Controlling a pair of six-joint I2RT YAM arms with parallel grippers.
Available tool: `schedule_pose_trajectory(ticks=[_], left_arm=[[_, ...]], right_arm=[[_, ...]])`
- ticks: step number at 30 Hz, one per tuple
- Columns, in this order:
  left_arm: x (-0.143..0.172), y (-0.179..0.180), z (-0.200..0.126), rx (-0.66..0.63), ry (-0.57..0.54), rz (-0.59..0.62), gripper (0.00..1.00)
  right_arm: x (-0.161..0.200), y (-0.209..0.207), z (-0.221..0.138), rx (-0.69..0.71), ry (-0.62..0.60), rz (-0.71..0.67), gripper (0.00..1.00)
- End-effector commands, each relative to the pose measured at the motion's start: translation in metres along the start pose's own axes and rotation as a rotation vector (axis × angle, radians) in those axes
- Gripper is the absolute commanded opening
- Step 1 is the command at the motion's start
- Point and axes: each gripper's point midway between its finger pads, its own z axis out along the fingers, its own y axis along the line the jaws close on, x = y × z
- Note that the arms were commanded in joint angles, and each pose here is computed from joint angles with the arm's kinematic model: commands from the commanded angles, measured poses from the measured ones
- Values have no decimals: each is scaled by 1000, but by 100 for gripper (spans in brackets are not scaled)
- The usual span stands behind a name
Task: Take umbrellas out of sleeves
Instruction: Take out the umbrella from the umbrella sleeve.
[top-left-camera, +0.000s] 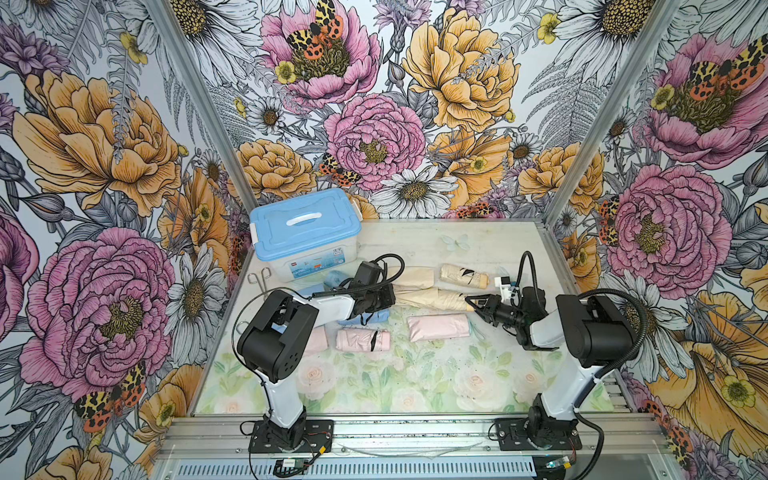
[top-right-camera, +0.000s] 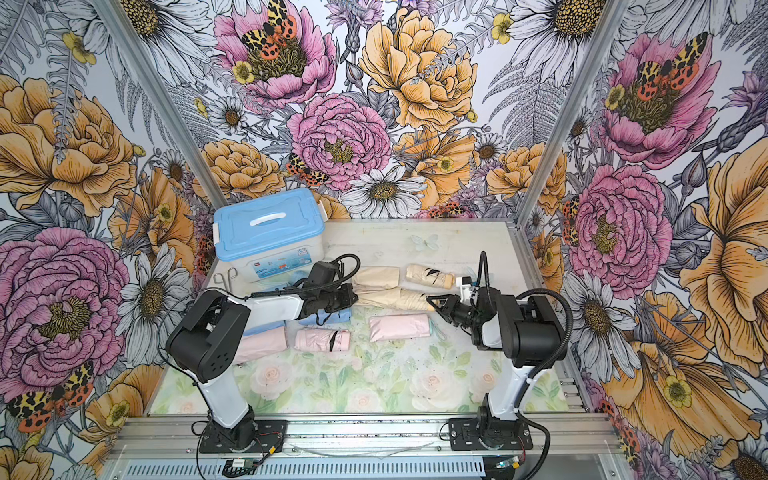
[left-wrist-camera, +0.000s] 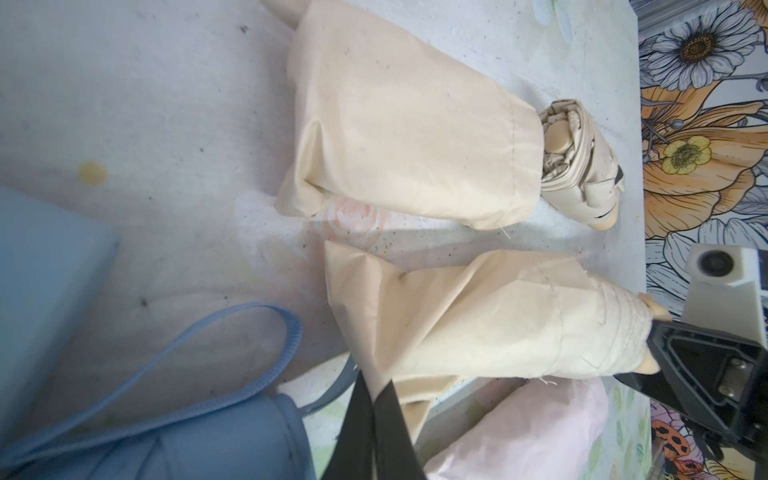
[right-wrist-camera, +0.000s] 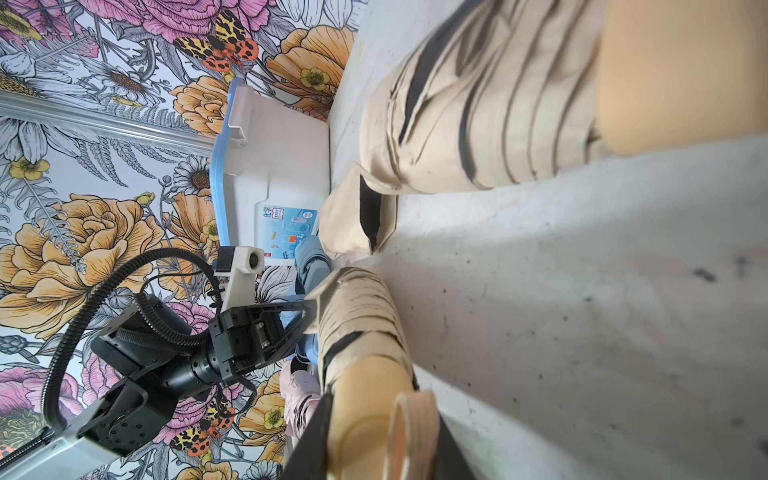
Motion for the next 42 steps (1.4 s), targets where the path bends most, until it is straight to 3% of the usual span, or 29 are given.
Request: schedule_pose_trajectory(ticks=[1, 31, 42], left_arm=[[-8, 4, -10, -13, -31, 12, 0], [-9, 10, -14, 6, -36, 18, 0], [-9, 6, -15, 13, -37, 22, 0]], right_arm=[[-10, -5, -4, 67, -25, -47, 2], [-33, -17, -34, 191, -69, -42, 5], [-42, -25, -44, 283, -81, -56, 10]])
